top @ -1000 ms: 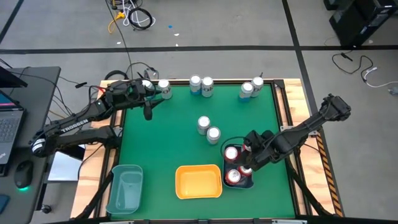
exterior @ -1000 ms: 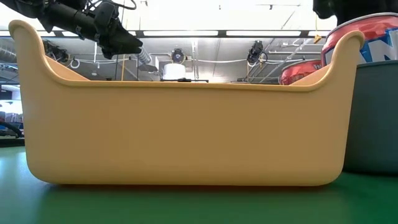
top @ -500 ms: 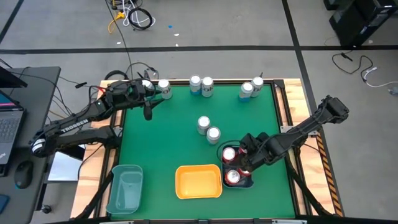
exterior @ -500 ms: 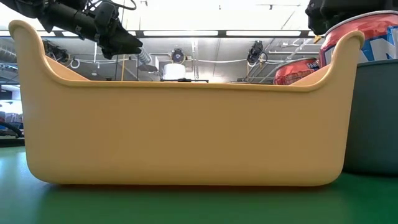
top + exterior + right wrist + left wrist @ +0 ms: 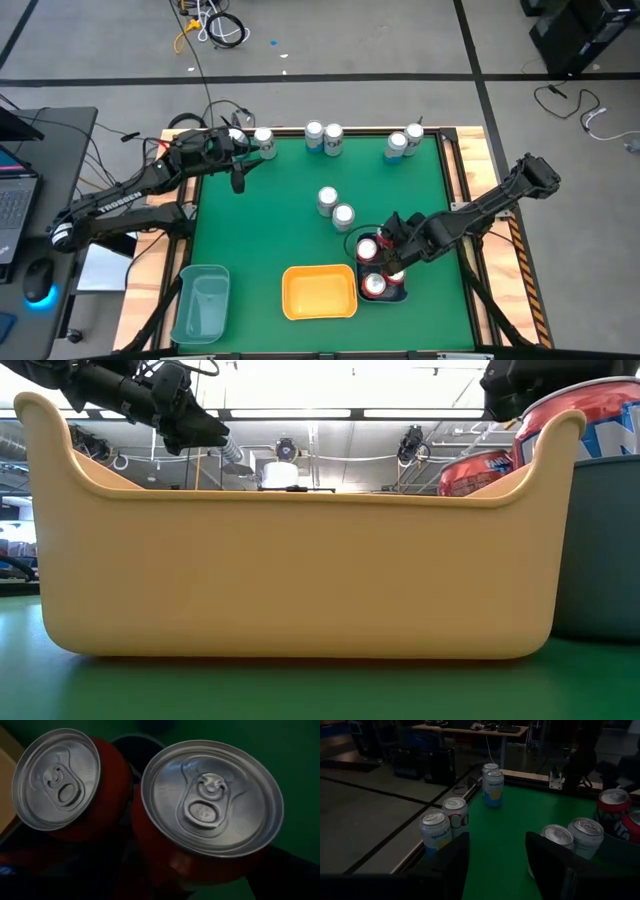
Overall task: Sort soda cans
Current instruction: Put the red soda can into the blue bin
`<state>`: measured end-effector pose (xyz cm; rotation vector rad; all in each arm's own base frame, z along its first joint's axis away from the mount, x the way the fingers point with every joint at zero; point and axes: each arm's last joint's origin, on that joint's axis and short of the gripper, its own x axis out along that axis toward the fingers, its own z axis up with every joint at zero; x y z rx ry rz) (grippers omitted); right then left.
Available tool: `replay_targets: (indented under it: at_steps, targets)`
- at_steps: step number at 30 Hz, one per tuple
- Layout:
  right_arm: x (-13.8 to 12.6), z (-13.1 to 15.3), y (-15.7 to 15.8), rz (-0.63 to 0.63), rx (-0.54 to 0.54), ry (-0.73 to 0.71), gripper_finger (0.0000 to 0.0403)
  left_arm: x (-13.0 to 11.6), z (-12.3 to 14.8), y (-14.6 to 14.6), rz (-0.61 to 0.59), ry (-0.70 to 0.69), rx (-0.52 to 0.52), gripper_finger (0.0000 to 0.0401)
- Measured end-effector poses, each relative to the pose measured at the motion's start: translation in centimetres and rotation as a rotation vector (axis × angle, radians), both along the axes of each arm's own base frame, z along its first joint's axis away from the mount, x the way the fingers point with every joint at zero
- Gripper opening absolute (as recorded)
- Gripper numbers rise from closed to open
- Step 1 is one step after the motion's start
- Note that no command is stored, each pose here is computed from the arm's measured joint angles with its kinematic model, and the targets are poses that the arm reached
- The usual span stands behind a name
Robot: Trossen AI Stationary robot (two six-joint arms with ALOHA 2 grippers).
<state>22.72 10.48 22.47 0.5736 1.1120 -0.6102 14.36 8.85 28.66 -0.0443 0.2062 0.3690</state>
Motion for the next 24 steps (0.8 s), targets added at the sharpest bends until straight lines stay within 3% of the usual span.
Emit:
replay_targets:
  at_steps: [6,13,24]
  targets:
    - [0.0,0.0,0.0,0.012,0.003,0.003,0.0358,0.0,0.0,0.0,0.0,0.0,0.0,0.0198]
    - [-0.3,0.1,0.6,0.036,-0.04,-0.019,0.0266,0.0,0.0,0.0,0.0,-0.002,0.001,0.0198]
    - [-1.5,-0.6,2.3,-0.011,-0.118,-0.115,0.0266,0.0,0.1,0.0,0.0,-0.009,0.001,0.0198]
